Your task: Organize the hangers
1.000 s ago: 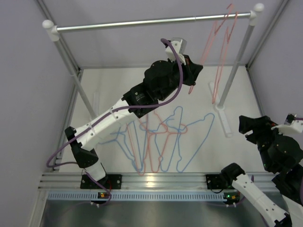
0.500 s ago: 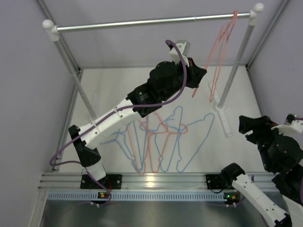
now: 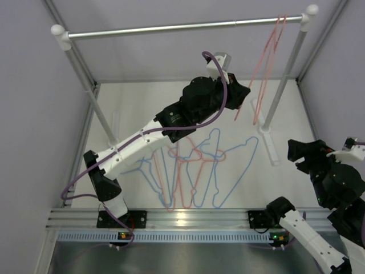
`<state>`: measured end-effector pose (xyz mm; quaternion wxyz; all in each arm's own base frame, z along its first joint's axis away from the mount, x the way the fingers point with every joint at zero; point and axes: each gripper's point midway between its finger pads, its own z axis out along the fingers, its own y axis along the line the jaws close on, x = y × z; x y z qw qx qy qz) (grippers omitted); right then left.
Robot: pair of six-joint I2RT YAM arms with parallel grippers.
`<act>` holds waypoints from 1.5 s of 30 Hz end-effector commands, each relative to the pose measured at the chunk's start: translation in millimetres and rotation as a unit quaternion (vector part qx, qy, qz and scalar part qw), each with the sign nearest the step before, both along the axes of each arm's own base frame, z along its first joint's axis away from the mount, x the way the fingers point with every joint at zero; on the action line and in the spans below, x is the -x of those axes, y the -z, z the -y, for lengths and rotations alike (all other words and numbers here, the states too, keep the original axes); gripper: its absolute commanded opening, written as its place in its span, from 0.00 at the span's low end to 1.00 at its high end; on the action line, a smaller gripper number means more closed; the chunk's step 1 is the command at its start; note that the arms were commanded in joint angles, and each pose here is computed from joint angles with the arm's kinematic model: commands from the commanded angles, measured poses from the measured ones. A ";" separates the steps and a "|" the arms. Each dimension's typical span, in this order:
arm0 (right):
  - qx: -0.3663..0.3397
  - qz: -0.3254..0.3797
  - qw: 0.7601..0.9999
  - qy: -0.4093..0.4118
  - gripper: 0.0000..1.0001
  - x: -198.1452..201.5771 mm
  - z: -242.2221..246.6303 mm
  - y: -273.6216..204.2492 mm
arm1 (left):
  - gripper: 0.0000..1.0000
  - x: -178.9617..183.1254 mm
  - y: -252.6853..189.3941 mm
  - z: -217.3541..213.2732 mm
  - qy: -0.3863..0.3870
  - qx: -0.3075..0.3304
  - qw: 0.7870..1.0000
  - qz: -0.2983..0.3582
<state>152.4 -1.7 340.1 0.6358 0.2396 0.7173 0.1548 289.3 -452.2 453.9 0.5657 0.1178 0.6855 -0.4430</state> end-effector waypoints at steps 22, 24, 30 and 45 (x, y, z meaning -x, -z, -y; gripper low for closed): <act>0.002 -0.008 1.000 0.015 0.64 4.6 7.1 12.5 | 0.57 54.3 -35.0 -157.5 -0.110 -0.007 0.992 0.056; 0.004 -0.011 1.000 0.013 0.64 4.3 6.2 16.4 | 0.57 51.8 -6.0 -166.9 -0.130 -0.045 0.990 0.032; -0.001 -0.015 1.000 0.009 0.65 4.8 4.3 28.1 | 0.55 55.6 145.9 -178.3 -0.141 -0.204 0.966 -0.077; -0.005 -0.025 1.000 0.000 0.66 4.1 -0.4 42.6 | 0.51 97.0 342.9 -149.9 -0.037 -0.286 0.933 -0.214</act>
